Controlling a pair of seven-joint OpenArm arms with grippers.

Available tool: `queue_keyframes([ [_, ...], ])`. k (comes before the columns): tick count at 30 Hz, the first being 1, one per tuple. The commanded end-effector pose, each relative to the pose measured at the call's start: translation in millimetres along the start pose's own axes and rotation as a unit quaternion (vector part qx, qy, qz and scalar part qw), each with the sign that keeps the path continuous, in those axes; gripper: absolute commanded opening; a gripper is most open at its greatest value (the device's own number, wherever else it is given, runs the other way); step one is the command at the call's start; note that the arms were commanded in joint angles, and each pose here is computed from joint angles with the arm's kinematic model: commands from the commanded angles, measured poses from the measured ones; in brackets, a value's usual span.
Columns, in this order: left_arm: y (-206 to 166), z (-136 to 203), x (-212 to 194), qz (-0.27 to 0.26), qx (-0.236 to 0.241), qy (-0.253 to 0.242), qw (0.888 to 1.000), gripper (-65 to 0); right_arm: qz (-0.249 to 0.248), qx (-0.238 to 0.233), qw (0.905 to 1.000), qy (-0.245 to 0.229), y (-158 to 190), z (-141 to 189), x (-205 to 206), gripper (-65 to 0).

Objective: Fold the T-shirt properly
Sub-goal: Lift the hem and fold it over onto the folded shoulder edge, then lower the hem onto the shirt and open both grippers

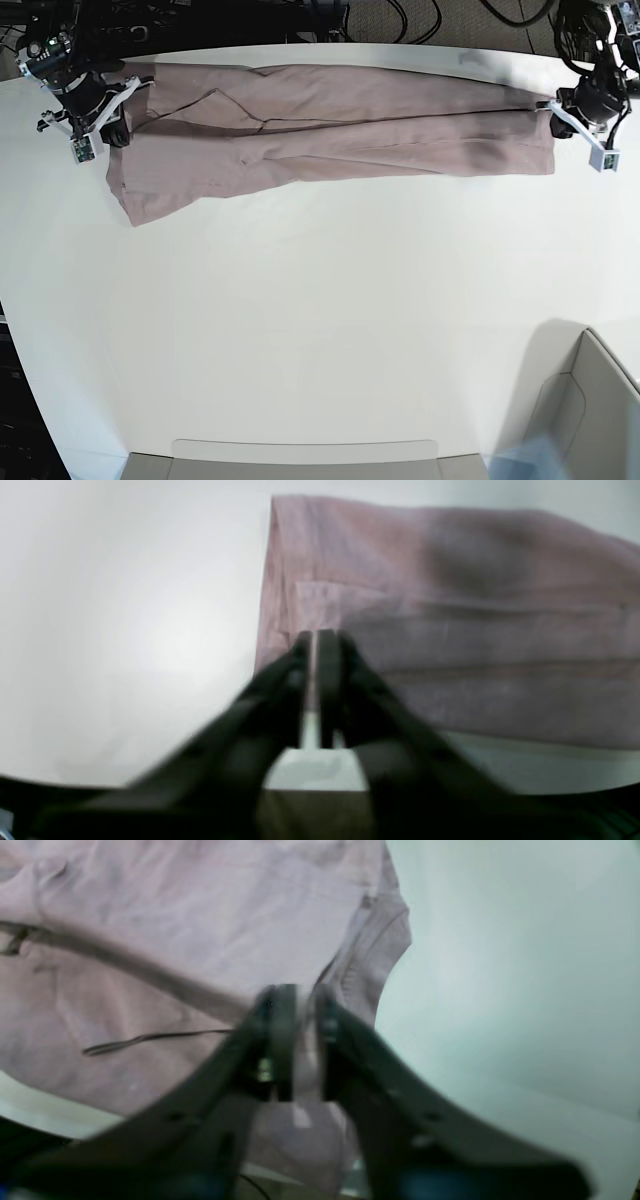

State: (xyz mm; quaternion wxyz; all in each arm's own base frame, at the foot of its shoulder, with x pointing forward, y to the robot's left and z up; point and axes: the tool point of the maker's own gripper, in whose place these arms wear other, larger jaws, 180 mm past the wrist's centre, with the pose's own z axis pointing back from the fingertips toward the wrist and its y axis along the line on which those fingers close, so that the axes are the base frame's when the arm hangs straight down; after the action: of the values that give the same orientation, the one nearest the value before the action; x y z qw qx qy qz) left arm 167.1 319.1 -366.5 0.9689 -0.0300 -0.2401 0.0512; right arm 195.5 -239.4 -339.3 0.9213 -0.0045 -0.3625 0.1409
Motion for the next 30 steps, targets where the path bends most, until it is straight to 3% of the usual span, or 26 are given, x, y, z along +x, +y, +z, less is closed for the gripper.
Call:
queue_keyframes([
  [1,1.2,8.1,17.0,-0.013,0.004,-0.026,1.0,-51.5,0.006,-0.004,0.9998,-0.019,-3.2,2.9,11.2,-49.5],
  [4,-3.0,8.4,20.9,-0.019,0.0,-0.031,0.999,-51.1,0.007,-0.003,0.9998,-0.021,-2.7,2.2,12.7,-40.0],
  [7,-6.0,4.8,21.1,-0.023,-0.005,-0.026,0.999,-51.1,0.011,0.006,0.9997,-0.02,2.9,-0.5,13.1,-36.1],
  [12,-10.5,-10.0,30.1,-0.056,-0.017,-0.003,0.998,-51.0,0.015,0.03,0.9993,-0.015,19.1,-5.3,11.1,-36.2],
  [17,8.9,-38.7,23.5,-0.02,-0.017,0.034,0.999,-51.0,0.012,0.043,0.999,-0.005,26.4,-10.5,3.8,-36.2],
  [30,13.9,-47.5,-3.1,-0.003,-0.02,0.071,0.997,-51.0,0.01,0.038,0.9992,-0.004,21.8,-14.3,3.8,-36.2],
])
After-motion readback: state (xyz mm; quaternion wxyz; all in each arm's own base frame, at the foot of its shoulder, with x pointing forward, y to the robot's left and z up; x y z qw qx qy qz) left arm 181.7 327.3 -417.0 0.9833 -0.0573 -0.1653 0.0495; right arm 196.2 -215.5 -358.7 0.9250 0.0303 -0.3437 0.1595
